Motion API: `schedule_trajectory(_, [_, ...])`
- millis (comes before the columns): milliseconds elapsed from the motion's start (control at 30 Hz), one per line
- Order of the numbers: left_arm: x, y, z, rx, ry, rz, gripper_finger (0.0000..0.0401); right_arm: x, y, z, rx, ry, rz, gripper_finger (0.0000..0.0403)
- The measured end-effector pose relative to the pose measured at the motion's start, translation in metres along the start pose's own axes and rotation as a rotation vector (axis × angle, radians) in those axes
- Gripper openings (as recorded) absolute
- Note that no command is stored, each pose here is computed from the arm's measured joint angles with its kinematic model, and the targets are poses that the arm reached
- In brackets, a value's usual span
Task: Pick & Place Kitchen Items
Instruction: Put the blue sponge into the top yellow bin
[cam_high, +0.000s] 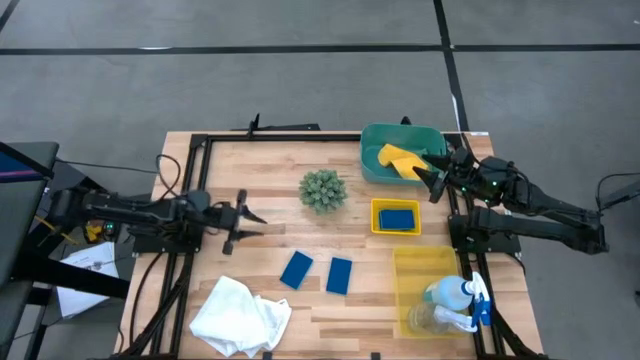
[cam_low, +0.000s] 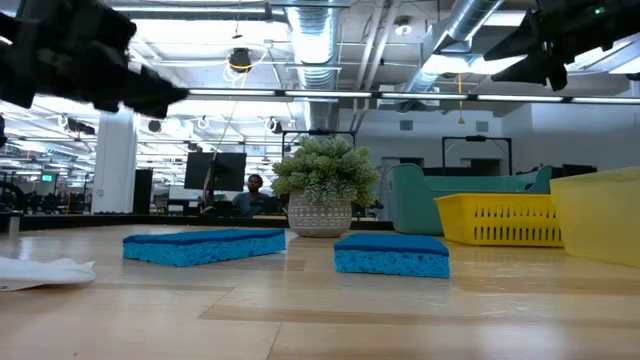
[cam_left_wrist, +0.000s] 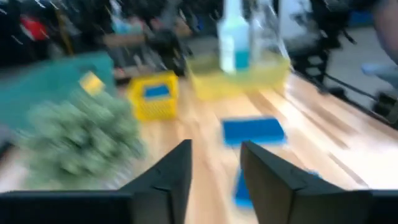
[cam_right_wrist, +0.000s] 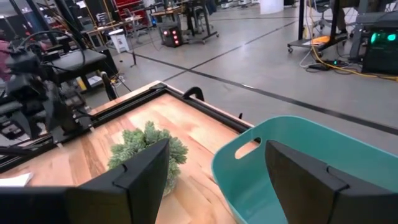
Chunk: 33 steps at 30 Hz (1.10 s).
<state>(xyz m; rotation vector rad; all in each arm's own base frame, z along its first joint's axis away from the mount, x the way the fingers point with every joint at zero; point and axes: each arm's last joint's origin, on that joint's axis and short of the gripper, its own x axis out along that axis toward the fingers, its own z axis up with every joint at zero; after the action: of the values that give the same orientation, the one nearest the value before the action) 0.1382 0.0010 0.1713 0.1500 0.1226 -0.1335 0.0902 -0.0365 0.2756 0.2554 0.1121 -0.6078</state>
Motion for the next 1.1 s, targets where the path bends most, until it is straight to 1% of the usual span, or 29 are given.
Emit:
schedule_trajectory(67, [0.005, -0.004, -0.006, -0.026, 0.058, -0.037, 0.0154, 0.0, 0.0, 0.0, -0.001, 0.001, 0.004, 0.0255])
schedule_trajectory(167, [0.013, -0.008, -0.015, -0.064, 0.126, -0.074, 0.0173, 0.0, 0.001, 0.0, 0.003, 0.001, 0.006, 0.0255])
schedule_trajectory(233, [0.018, -0.011, -0.02, -0.097, 0.158, -0.1, 0.0177, 0.0, 0.001, 0.0, 0.019, 0.001, 0.006, 0.0255])
schedule_trajectory(333, [0.025, -0.016, -0.026, -0.149, 0.223, -0.201, 0.0176, 0.0, 0.001, 0.0, 0.025, 0.001, 0.006, 0.0255])
schedule_trajectory(400, [0.031, -0.02, -0.029, -0.151, 0.267, -0.255, 0.017, 0.0, 0.001, 0.0, 0.025, 0.001, 0.006, 0.0255])
schedule_trajectory(500, [0.041, -0.029, -0.029, -0.071, 0.3, -0.319, 0.0157, 0.0, 0.001, 0.0, 0.026, 0.0, 0.006, 0.0255])
schedule_trajectory(600, [0.054, -0.038, -0.023, 0.008, 0.249, -0.362, 0.0146, 0.0, 0.001, 0.0, 0.026, 0.0, 0.006, 0.0255])
schedule_trajectory(667, [0.064, -0.042, -0.019, 0.023, 0.251, -0.349, 0.0142, 0.0, 0.001, 0.0, 0.026, 0.0, 0.006, 0.0255])
schedule_trajectory(733, [0.075, -0.046, -0.019, 0.031, 0.297, -0.334, 0.0141, 0.0, 0.001, 0.0, 0.026, -0.001, 0.006, 0.0255])
schedule_trajectory(800, [0.087, -0.051, -0.022, 0.049, 0.337, -0.342, 0.0143, 0.0, 0.001, 0.0, 0.026, 0.0, 0.006, 0.0255])
schedule_trajectory(967, [0.112, -0.066, -0.031, 0.117, 0.396, -0.417, 0.0156, 0.0, 0.001, 0.0, 0.026, 0.0, 0.006, 0.0255])
schedule_trajectory(1100, [0.116, -0.077, -0.038, 0.129, 0.434, -0.503, 0.0161, 0.0, 0.0, 0.0, 0.025, 0.002, 0.005, 0.0255])
